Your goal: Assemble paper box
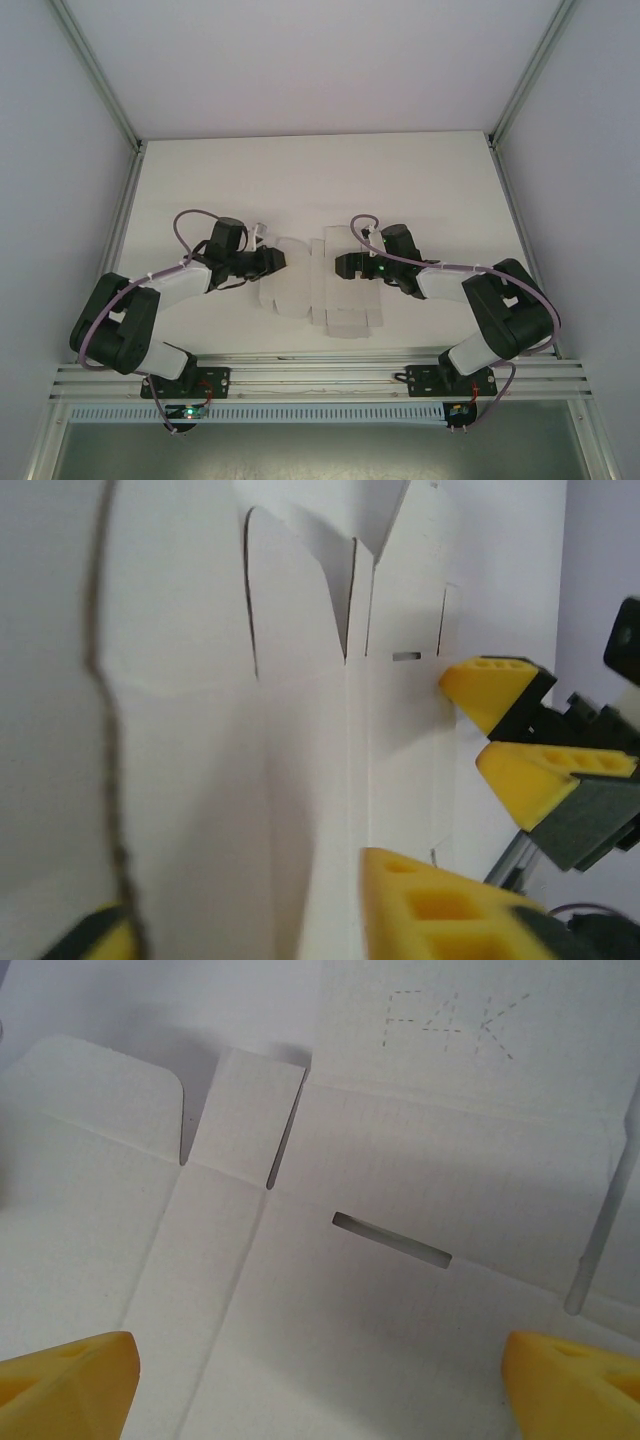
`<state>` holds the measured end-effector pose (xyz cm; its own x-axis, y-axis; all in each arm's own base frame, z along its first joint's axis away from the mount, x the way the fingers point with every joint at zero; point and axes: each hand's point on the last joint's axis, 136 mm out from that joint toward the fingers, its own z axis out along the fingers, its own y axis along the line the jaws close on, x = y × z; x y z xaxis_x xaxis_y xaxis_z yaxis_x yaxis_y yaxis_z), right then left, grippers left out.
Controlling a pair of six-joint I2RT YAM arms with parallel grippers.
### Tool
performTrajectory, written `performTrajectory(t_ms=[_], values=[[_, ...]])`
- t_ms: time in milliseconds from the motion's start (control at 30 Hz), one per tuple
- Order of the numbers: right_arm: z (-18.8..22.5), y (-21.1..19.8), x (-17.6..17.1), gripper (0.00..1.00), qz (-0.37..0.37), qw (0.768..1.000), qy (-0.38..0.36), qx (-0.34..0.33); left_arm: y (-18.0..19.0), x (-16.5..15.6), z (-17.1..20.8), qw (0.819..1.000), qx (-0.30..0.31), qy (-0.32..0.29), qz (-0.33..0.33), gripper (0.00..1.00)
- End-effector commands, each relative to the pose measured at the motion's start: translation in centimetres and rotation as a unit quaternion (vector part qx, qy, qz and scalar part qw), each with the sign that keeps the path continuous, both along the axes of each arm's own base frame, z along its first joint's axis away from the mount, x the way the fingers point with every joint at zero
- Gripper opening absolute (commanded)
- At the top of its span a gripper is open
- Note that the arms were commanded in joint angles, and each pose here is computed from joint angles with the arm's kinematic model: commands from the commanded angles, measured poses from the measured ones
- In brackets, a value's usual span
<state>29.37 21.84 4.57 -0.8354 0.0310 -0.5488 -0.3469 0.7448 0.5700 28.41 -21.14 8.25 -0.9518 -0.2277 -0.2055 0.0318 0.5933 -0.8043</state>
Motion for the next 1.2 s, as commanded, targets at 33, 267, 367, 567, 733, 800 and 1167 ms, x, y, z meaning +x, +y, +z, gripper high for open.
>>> performTrajectory(t_ms=[33, 267, 367, 567, 733, 800, 1167], values=[[0.4, -0.9, -0.1, 0.97, -0.005, 1.0, -0.006, -0.004, -0.4, 0.4, 2.0, 0.999, -0.004, -0.038, -0.003, 0.0], [9.9, -2.8, 1.2, 0.98, -0.032, 0.99, -0.129, 0.055, 0.3, 0.7, 6.3, 0.992, -0.02, -0.123, 0.02, 0.0], [12.0, -5.6, 1.5, 0.98, -0.082, 0.982, -0.159, 0.059, 0.6, 0.5, 9.8, 0.981, -0.044, -0.185, 0.032, 0.0], [13.4, -7.6, 0.5, 0.98, -0.097, 0.974, -0.19, 0.082, 1.2, -1.4, 15.5, 0.953, -0.093, -0.283, 0.05, 0.0], [14.3, -5.4, -1.0, 0.88, -0.024, 0.973, -0.18, 0.141, 1.7, -3.0, 18.1, 0.937, -0.115, -0.325, 0.059, 0.0], [14.9, -4.4, -1.5, 0.79, 0.003, 0.969, -0.172, 0.176, 1.9, -3.4, 18.8, 0.931, -0.12, -0.338, 0.063, 0.0], [15.9, -3.1, -2.0, 0.21, 0.051, 0.961, -0.172, 0.209, 2.6, -3.6, 18.4, 0.927, -0.102, -0.352, 0.076, 0.0]])
